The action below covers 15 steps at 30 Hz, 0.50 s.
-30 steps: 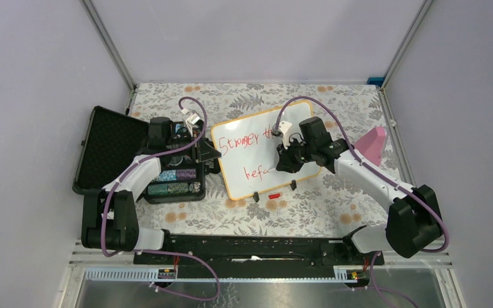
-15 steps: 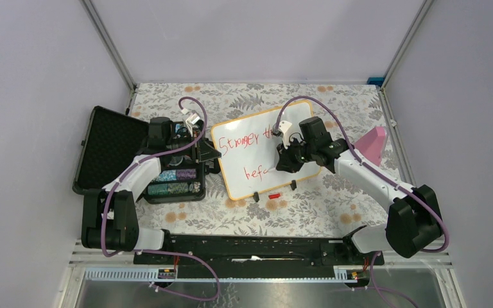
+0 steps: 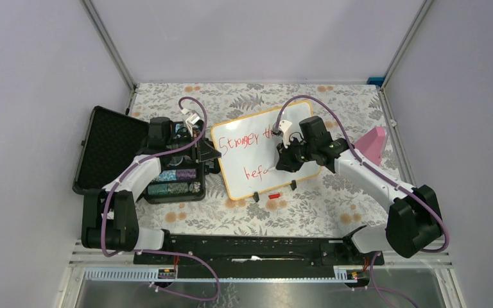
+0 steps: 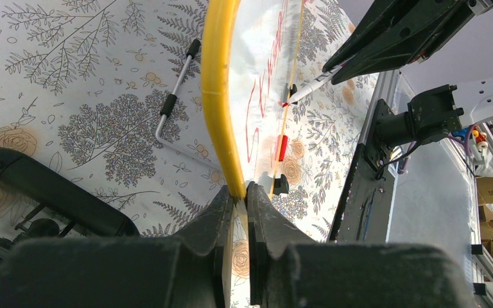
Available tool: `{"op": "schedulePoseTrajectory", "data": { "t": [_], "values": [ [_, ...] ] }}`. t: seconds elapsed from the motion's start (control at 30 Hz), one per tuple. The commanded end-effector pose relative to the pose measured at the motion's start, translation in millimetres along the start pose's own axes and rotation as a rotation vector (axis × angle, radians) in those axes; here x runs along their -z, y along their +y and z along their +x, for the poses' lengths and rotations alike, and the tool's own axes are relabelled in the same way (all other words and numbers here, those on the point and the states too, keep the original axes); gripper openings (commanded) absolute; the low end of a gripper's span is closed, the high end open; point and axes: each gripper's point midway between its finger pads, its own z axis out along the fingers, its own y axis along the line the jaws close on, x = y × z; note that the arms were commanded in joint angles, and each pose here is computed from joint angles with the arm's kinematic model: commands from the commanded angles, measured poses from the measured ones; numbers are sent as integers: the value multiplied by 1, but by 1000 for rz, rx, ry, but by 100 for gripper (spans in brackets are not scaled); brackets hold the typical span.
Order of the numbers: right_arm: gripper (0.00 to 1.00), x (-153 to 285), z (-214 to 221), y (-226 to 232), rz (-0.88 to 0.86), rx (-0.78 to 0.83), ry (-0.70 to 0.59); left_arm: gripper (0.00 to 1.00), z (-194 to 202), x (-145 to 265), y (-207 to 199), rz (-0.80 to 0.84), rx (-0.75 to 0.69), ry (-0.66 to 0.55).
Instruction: Write a sentence on the whiteboard
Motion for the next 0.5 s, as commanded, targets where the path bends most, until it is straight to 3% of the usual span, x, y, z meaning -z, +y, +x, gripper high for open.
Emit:
{"op": "schedulePoseTrajectory", "data": {
  "t": [0.0, 0.47],
  "values": [
    [0, 4, -28, -8, 30, 29, -74, 0, -7, -1, 6, -24, -81, -8],
    [0, 11, -33, 7, -35, 33, -93, 0, -7, -1, 5, -23, -83, -8]
  ]
}}
